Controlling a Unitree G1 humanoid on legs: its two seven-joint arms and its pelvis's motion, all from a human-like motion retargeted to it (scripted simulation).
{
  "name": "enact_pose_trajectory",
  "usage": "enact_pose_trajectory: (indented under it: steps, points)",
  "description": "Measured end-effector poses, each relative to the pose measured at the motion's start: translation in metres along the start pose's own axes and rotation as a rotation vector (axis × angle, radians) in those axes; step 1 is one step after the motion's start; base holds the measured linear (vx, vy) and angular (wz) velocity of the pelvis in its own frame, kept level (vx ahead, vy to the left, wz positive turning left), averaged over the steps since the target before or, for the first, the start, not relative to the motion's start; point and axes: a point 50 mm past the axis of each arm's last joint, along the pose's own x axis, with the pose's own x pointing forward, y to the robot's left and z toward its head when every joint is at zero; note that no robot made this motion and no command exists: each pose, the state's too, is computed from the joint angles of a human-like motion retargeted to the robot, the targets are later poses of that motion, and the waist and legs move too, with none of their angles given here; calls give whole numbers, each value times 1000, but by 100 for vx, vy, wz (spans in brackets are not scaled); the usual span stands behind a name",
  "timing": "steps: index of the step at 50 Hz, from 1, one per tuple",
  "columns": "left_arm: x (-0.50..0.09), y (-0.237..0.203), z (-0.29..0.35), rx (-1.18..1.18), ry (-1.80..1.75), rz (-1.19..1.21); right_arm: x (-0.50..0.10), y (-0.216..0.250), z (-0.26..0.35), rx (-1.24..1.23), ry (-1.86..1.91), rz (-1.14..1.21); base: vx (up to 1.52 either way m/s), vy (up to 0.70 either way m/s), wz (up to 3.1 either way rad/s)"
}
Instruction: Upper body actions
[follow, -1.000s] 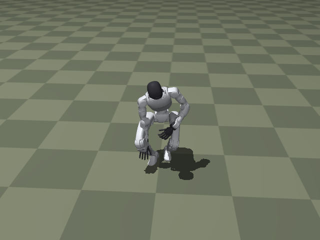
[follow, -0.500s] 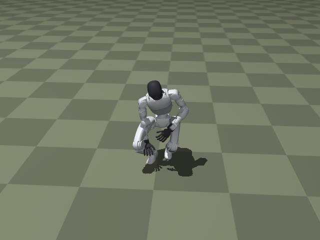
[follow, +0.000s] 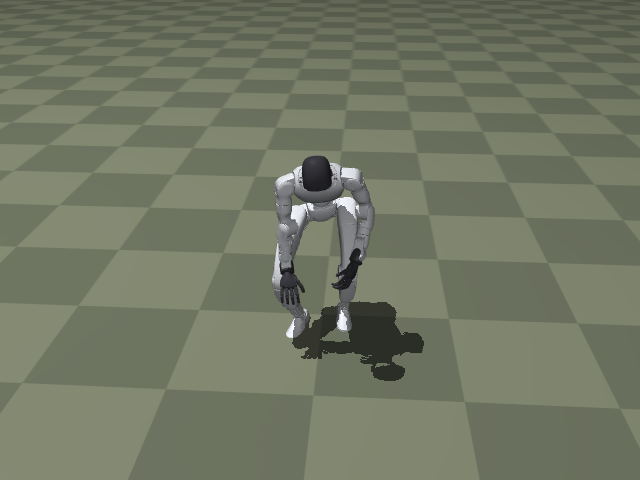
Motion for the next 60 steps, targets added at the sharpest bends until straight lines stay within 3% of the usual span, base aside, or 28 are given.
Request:
enact_pose_trajectory:
  steps: [8, 15, 23, 32, 40, 46, 53, 60]
  points:
    - [-24, 30, -49, 48, 143, 120, -3, 6, 2, 153, -70, 85, 6, 1, -16]
    - [-62, 39, -99, 234, 439, -69, -31, 18, -3, 278, -154, 211, 20, 6, -37]
    - [-110, 6, -145, 261, 692, -350, -100, 35, -10, 539, -117, 412, 30, 9, -23]
    - [-179, -65, -184, 200, 909, -594, -181, 27, -12, 798, -33, 528, 30, 8, 10]
    - [-256, -133, -198, -18, 1107, -649, -204, 2, -4, 1066, 85, 438, 24, 1, -14]
    - [-309, -174, -194, -263, 1282, -543, -199, -22, 2, 1255, 115, 265, 11, -1, -4]
    - [-351, -191, -187, -395, 1457, -392, -191, -42, 7, 1351, 91, 141, 4, -1, -16]
    - [-366, -194, -184, -395, 1541, -428, -185, -52, 12, 1360, 39, 92, 0, 0, 0]
